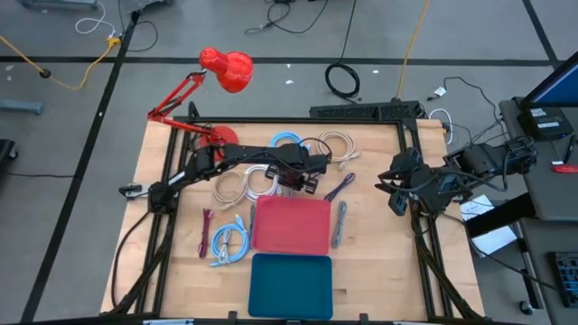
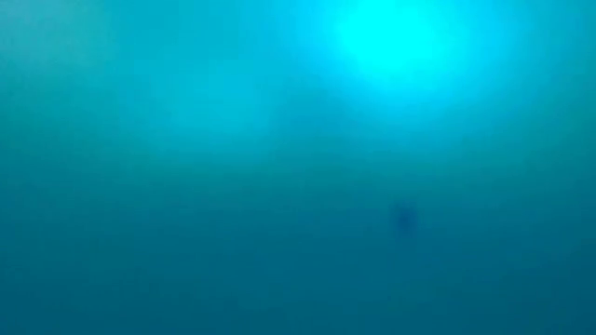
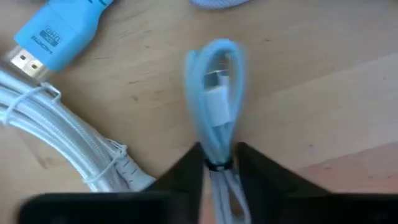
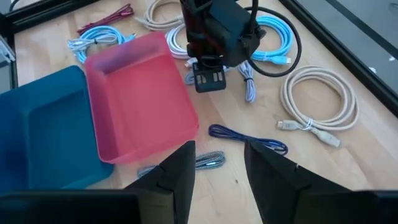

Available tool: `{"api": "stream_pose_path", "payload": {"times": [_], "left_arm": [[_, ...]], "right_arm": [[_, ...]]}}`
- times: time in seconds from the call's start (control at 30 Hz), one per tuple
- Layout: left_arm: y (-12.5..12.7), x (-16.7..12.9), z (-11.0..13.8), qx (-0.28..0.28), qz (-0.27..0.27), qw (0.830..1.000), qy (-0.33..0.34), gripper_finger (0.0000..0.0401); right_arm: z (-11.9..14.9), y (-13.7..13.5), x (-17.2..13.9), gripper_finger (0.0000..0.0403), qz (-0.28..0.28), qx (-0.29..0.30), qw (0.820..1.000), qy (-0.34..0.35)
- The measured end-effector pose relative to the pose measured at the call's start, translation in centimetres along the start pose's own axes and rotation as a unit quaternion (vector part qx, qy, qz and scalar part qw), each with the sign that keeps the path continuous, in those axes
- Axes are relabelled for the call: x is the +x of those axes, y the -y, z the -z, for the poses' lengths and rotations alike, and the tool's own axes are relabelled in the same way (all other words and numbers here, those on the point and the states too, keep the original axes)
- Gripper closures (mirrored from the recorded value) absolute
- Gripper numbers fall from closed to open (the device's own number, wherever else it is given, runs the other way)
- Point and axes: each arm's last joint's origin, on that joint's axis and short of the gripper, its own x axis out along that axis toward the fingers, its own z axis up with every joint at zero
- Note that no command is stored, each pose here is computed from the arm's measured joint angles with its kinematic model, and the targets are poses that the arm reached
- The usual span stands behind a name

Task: Pick & Place USB Port
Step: Put the light blue charger cable into the blue bin

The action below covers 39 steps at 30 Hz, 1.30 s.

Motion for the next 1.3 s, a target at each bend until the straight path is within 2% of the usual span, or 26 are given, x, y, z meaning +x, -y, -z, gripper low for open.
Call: {"api": "stream_pose_path", "payload": {"times": [0.03, 0.07, 0.2, 0.33, 0.43, 0.53, 0.7, 0.9, 1.0, 1.13, 1.3], "left_arm": [[0.0, -0.1, 0.0, 0.007, 0.000, 1.000, 0.002, 0.0363], [-0.1, -0.4, 0.0, 0.009, -0.001, 1.000, 0.006, 0.0368], [-0.7, -2.6, 0.2, 0.011, 0.004, 1.000, 0.027, 0.0368], [-1.5, -6.3, 0.7, 0.010, 0.021, 0.997, 0.078, 0.0368], [-2.1, -9.7, 1.7, 0.010, 0.055, 0.992, 0.114, 0.0368], [-1.9, -13.0, 3.9, 0.051, 0.107, 0.982, 0.144, 0.0368], [0.2, -17.0, 11.6, 0.155, 0.202, 0.952, 0.171, 0.0368], [2.9, -16.2, 22.8, 0.274, 0.234, 0.923, 0.134, 0.0368], [3.5, -14.4, 27.4, 0.314, 0.215, 0.918, 0.112, 0.0368], [4.2, -11.7, 30.2, 0.340, 0.188, 0.918, 0.083, 0.0368], [5.5, -7.9, 31.7, 0.387, 0.157, 0.908, 0.042, 0.0368]], "right_arm": [[0.0, 0.0, 0.0, 0.0273, 0.000, 0.000, 1.000, 0.000], [0.0, 0.0, 0.0, 0.0273, 0.000, 0.000, 1.000, 0.001], [-0.1, -0.1, 0.0, 0.0273, -0.005, 0.001, 1.000, 0.008], [-0.3, -0.3, 0.0, 0.0273, -0.010, 0.001, 1.000, 0.016], [-0.3, -0.3, 0.0, 0.0273, -0.010, -0.001, 1.000, 0.016], [-0.3, -0.2, 0.0, 0.0273, -0.002, -0.001, 1.000, 0.023], [-0.4, -0.2, 0.0, 0.0273, 0.002, -0.012, 1.000, 0.025], [-0.5, -0.1, 0.0, 0.0273, 0.024, -0.025, 0.999, 0.042], [-0.6, 0.1, 0.0, 0.0273, 0.047, -0.029, 0.997, 0.059], [-0.9, 0.1, -0.1, 0.0273, 0.076, -0.029, 0.993, 0.091], [-1.4, -0.1, -0.2, 0.0273, 0.085, -0.038, 0.987, 0.127]]}}
